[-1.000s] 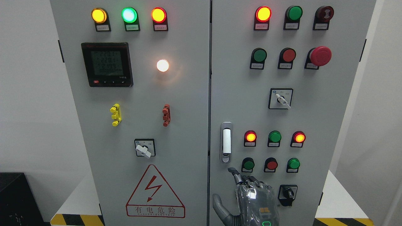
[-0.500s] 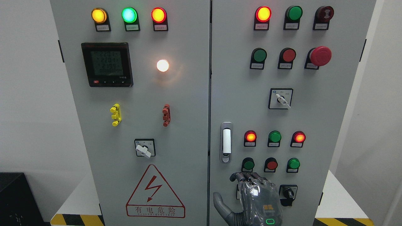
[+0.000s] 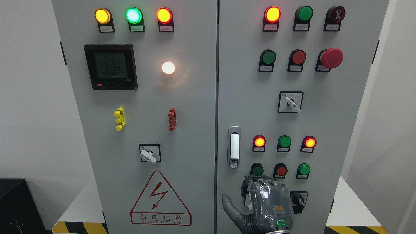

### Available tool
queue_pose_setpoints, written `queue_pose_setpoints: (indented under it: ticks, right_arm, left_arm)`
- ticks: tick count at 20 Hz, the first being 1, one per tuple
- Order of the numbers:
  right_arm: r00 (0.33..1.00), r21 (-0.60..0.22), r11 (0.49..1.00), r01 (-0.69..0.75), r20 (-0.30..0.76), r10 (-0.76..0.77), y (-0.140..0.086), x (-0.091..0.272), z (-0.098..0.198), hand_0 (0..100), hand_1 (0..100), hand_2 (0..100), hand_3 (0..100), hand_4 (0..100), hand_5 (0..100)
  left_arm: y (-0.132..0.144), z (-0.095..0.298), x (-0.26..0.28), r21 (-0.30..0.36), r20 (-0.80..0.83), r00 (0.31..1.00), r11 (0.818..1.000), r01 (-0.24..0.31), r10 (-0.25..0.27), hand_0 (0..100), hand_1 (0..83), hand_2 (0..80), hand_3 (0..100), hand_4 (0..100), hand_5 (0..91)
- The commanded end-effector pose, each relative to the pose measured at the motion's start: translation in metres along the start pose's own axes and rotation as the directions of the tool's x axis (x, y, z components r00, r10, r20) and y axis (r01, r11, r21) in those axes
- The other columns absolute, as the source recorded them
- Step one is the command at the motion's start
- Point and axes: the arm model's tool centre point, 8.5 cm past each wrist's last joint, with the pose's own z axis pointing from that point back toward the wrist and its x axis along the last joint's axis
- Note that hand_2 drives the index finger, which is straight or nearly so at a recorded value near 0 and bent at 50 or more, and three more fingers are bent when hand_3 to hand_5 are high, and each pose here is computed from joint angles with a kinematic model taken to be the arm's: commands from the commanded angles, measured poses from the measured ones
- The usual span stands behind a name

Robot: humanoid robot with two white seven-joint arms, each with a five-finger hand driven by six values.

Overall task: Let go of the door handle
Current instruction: 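Move the right hand up alongside the silver handle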

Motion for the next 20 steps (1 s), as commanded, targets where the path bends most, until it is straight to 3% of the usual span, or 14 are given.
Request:
queue_pose_setpoints:
  ticks: [1, 10, 20]
  right_arm:
    - [1.0, -0.037, 0.999, -0.004, -0.008, 0.004, -0.011, -0.002, -0.012, 22, 33, 71, 95, 75, 70]
    - [1.0, -0.059, 0.998, -0.006, -0.018, 0.005, -0.025, 0.002, -0.034, 20, 36, 71, 96, 76, 71]
    - [1.0, -0.069, 0.998, -0.005, -0.005, 0.005, -0.028, 0.007, -0.038, 19, 37, 70, 95, 76, 71]
  left_arm:
    - [-0.001, 0.0, 0.0, -0.001, -0.003, 1.0, 1.0, 0.0, 0.0, 0, 0.0, 4.4, 10, 0, 0.0]
    - [-0.001, 0.0, 0.0, -0.001, -0.001, 1.0, 1.0, 0.0, 0.0, 0, 0.0, 4.4, 11, 0, 0.0]
    - [-0.001, 0.0, 0.0, -0.001, -0.001, 1.0, 1.0, 0.0, 0.0, 0, 0.0, 4.4, 11, 0, 0.0]
